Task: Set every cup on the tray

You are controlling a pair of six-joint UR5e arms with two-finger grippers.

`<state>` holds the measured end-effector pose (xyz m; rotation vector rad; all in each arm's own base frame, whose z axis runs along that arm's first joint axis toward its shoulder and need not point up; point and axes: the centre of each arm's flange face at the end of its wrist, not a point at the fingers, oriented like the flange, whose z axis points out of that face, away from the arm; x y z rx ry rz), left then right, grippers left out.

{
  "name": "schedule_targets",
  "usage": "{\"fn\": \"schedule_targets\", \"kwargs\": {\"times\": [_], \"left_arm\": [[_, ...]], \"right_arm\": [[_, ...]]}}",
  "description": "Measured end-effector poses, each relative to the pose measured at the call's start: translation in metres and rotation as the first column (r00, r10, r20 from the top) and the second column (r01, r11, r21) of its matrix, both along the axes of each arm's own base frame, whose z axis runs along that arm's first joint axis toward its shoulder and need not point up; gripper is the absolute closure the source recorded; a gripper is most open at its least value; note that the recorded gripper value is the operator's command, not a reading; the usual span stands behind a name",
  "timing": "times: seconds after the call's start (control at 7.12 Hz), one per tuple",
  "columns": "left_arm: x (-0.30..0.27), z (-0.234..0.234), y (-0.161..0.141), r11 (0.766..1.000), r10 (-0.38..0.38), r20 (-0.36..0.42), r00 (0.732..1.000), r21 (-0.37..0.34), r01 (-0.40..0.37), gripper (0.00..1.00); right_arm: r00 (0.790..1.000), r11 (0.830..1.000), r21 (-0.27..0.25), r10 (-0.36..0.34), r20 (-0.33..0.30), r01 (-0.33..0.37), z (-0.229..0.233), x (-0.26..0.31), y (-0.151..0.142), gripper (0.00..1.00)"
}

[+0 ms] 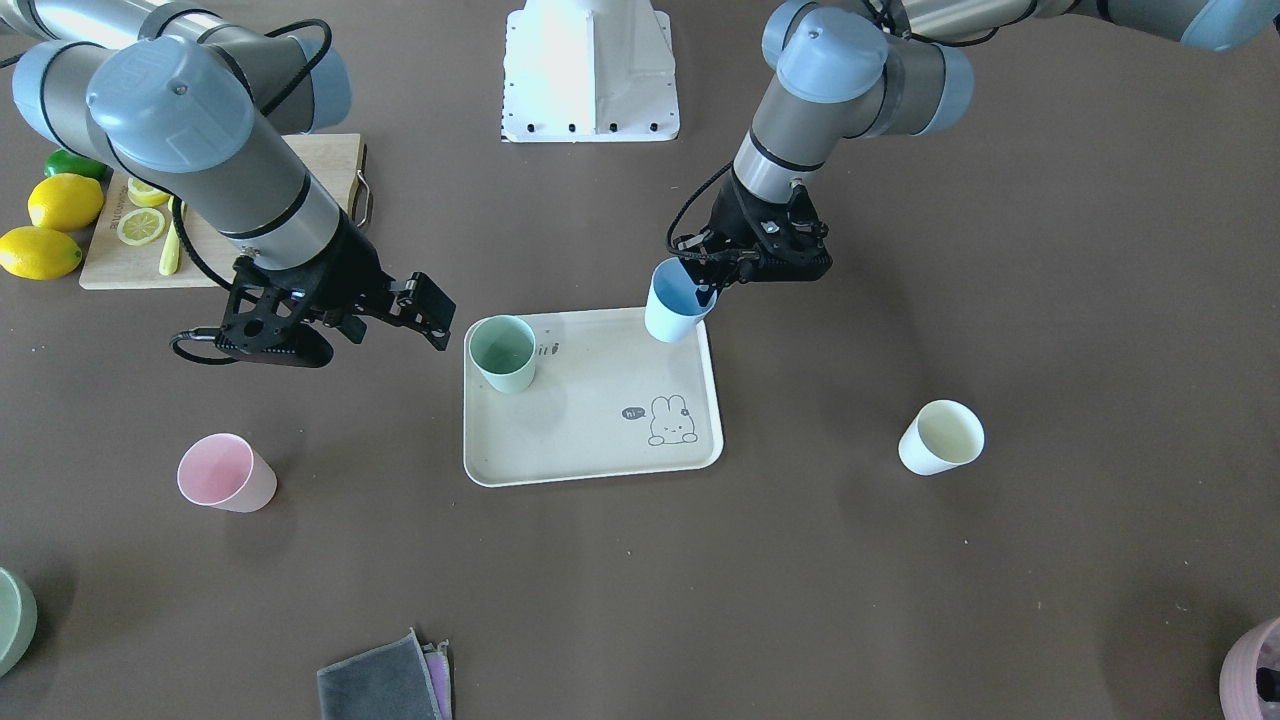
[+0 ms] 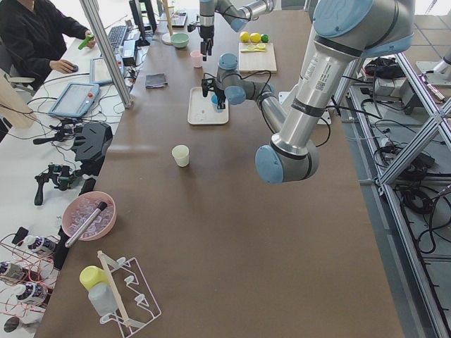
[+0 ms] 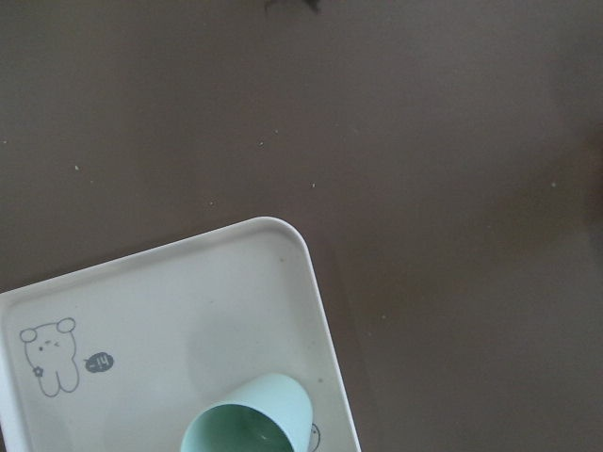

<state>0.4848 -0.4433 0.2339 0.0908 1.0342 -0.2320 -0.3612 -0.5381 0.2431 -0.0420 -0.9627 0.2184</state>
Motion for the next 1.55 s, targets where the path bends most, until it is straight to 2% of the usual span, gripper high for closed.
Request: {"fn": "schedule_targets", "kwargs": {"times": [0.28,0.42,0.84,0.98,1.12,1.26,1.55], "left_arm": [[0.025,-0.001,-0.002,1.000,-0.008,0.023,1.000,0.008,0.008,1.00],[0.033,0.000,0.000,1.000,-0.008,0.030,1.000,0.013,0.008,0.94],[0.046,0.001,0.011,1.000,0.005,0.039,0.999,0.021,-0.005,0.93],[0.047,0.002,0.011,1.000,0.004,0.042,0.999,0.027,-0.006,0.28],[0.048,0.002,0.011,0.999,0.007,0.047,0.999,0.034,-0.009,0.07],[0.048,0.003,0.011,0.999,0.013,0.051,0.999,0.044,-0.015,0.03],[0.046,0.003,0.009,0.998,0.017,0.053,0.998,0.060,-0.020,0.03]], "right_arm": [[0.997,0.999,0.039,-0.026,-0.074,0.029,0.034,0.039,-0.015,0.00],[0.994,0.998,0.054,-0.030,-0.105,0.036,0.057,0.062,-0.025,0.00],[0.986,0.998,0.054,-0.029,-0.163,0.038,0.109,0.104,-0.047,0.00],[0.985,0.998,0.050,-0.026,-0.171,0.035,0.117,0.110,-0.052,0.00],[0.984,0.998,0.046,-0.025,-0.178,0.034,0.123,0.114,-0.056,0.00],[0.982,0.999,0.039,-0.028,-0.187,0.036,0.132,0.116,-0.061,0.00],[0.978,0.999,0.021,-0.041,-0.206,0.046,0.149,0.115,-0.067,0.00]]}}
